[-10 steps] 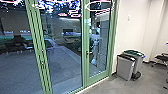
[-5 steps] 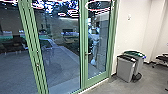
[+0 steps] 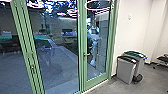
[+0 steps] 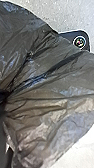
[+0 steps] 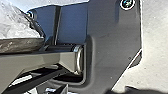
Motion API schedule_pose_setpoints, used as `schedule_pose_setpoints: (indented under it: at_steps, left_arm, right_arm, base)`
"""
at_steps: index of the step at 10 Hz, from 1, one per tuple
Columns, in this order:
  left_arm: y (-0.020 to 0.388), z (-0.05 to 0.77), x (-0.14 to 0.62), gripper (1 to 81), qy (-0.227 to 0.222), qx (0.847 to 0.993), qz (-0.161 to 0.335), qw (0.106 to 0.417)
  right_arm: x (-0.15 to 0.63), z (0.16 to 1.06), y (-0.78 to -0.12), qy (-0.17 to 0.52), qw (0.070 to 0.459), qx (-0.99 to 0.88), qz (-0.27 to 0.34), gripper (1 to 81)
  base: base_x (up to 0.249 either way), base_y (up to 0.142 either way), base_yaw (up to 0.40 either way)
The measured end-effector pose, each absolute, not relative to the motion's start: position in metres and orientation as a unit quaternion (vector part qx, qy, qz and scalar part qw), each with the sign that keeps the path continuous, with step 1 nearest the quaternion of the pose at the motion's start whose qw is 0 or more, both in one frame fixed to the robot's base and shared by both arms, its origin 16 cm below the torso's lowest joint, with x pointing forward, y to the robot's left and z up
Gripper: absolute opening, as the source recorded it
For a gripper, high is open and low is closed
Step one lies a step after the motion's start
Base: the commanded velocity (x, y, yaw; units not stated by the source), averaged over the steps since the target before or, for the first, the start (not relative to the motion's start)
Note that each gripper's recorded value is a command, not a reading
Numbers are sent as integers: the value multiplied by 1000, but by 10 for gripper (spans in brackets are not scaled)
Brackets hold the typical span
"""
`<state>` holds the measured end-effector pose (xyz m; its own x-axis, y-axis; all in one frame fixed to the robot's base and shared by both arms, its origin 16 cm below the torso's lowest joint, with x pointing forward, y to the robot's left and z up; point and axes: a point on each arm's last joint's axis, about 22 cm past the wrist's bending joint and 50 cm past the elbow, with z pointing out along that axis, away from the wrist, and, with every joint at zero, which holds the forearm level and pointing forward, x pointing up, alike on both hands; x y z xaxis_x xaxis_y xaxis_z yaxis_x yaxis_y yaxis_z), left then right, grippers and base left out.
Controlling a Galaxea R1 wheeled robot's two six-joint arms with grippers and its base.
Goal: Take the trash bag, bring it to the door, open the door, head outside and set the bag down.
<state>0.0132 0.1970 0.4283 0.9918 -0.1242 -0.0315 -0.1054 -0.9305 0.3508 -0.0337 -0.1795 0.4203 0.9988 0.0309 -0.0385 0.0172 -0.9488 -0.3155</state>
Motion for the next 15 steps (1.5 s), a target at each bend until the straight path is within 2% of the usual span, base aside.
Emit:
schedule_pose_setpoints:
  at_steps: [12,15]
  left_arm:
    - [197,428,12,10,-59,982,-27,177]
    - [197,428,11,10,-60,982,-27,177]
  right_arm:
    - [-34,420,-180,-14,159,-987,21,811]
    - [-34,421,-176,-14,161,-987,21,811]
  base:
    - [138,-5,0]
    - [138,-69,0]
